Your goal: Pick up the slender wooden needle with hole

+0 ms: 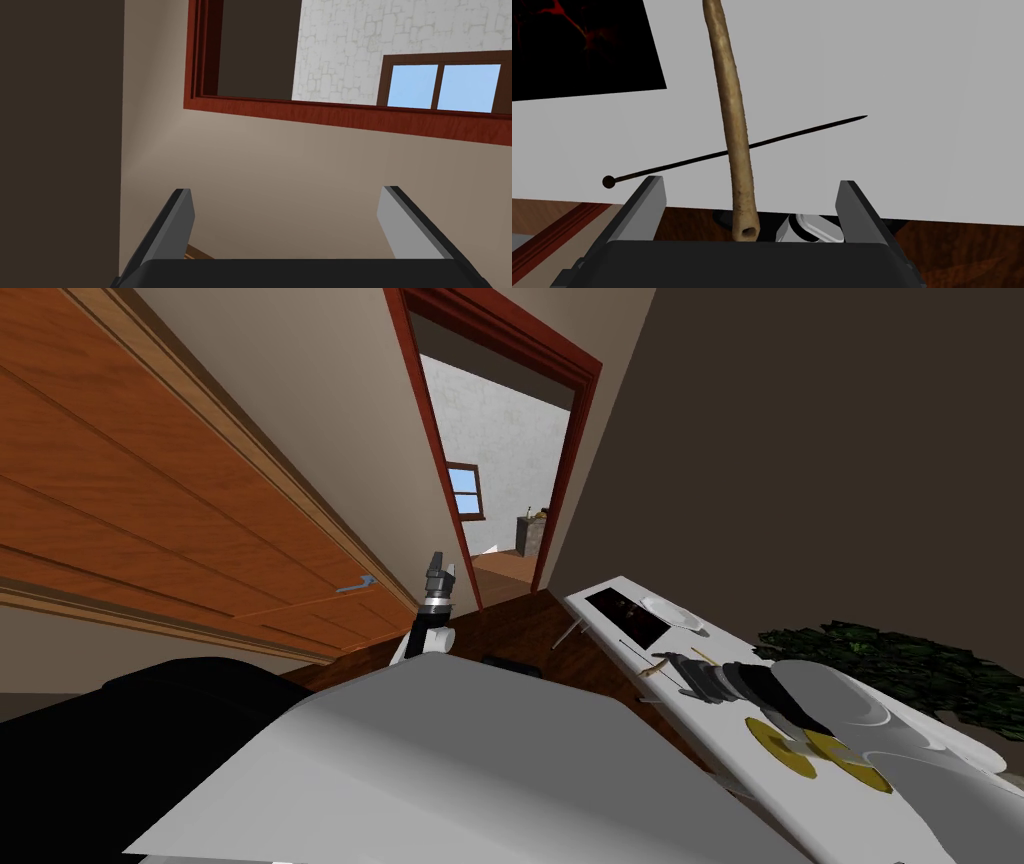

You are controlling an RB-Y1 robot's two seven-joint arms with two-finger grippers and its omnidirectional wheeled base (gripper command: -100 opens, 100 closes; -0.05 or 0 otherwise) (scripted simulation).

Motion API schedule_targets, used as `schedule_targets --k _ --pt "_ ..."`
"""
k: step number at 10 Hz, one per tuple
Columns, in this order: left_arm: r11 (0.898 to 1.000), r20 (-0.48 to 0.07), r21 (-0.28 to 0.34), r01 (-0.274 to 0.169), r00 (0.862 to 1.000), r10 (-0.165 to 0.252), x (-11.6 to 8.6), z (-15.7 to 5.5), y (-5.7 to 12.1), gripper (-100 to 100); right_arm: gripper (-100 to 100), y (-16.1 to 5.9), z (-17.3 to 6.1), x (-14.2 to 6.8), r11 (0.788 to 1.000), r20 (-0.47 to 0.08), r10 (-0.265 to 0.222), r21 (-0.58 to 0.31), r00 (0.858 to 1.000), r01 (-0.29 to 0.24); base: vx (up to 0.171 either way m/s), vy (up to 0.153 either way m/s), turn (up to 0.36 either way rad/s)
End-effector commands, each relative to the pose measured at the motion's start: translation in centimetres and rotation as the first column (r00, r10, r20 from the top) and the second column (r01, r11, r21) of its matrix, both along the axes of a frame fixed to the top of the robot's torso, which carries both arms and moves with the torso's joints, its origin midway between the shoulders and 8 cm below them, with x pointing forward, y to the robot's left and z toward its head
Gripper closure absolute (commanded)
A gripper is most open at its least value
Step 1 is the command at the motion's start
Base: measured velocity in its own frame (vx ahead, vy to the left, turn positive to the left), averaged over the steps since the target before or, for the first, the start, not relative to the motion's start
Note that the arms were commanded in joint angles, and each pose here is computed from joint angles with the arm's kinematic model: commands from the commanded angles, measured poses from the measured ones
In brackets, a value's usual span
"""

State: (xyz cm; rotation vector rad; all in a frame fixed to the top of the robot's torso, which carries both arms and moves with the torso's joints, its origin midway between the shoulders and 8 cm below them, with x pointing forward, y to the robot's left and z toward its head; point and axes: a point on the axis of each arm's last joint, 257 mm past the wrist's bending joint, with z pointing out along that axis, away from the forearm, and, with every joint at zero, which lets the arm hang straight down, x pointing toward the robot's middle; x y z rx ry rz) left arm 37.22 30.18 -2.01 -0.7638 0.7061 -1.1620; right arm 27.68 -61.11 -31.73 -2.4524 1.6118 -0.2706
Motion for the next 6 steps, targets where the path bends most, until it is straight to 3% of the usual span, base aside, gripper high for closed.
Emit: schedule_targets --k 1,4,5,6 --pt "1.000 0.000 0.000 0.000 1.000 0.000 0.0 0.0 0.0 0 -100 -1.4 -0.2 -0.9 0.999 -0.040 0.006 -0.041 0.999 -0.007 0.051 0.088 0.060" --pt "1.000 0.000 0.000 0.000 1.000 0.000 0.0 0.0 0.0 0 -100 -3.0 -0.5 -2.2 0.996 -0.091 0.010 -0.087 0.996 -0.018 0.039 0.071 0.043" --pt "1.000 0.000 0.000 0.000 1.000 0.000 0.0 0.0 0.0 0 -100 -2.8 -0.4 -1.8 0.997 -0.080 0.011 -0.079 0.997 -0.017 0.011 0.025 0.002" --pt "1.000 0.000 0.000 0.000 1.000 0.000 0.0 0.0 0.0 0 0 -2.8 -0.4 -1.8 0.997 -0.083 0.011 -0.080 0.997 -0.017 0.003 0.005 -0.001"
